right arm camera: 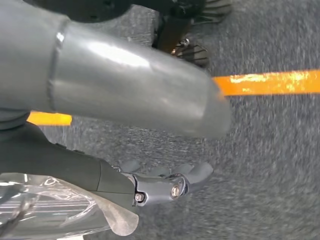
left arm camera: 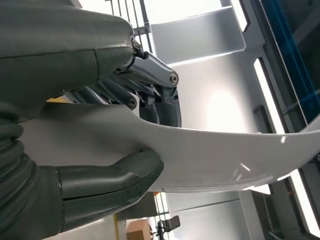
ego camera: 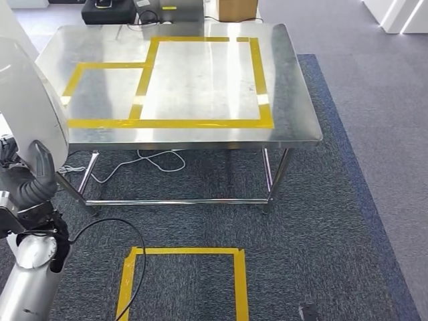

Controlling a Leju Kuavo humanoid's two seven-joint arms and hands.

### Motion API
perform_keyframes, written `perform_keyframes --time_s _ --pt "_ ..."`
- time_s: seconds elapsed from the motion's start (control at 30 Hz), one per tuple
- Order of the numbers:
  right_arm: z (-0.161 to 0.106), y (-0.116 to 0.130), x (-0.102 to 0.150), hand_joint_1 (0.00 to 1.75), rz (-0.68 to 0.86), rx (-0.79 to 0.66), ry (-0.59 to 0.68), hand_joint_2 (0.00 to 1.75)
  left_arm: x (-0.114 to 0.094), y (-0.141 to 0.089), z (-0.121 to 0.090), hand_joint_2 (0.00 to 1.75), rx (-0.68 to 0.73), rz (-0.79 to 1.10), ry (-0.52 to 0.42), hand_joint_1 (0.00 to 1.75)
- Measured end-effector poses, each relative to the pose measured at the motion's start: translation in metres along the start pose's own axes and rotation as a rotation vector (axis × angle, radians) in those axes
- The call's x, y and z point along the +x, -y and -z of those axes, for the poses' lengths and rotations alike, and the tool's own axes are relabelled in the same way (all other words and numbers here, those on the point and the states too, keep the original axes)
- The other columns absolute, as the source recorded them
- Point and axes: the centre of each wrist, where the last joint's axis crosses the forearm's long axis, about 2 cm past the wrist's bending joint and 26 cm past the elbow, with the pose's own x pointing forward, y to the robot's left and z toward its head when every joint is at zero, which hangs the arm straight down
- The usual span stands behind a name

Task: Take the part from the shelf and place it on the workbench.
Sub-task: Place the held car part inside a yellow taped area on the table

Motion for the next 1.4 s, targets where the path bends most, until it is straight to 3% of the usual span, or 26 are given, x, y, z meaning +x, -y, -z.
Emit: perform_keyframes --time_s 1.4 --pt "0.0002 0.0003 0.0000 0.00 -0.016 0.013 -0.006 0.00 -0.0060 -0.0049 -0.0071 1.75 -0.001 0.015 -0.043 1.75"
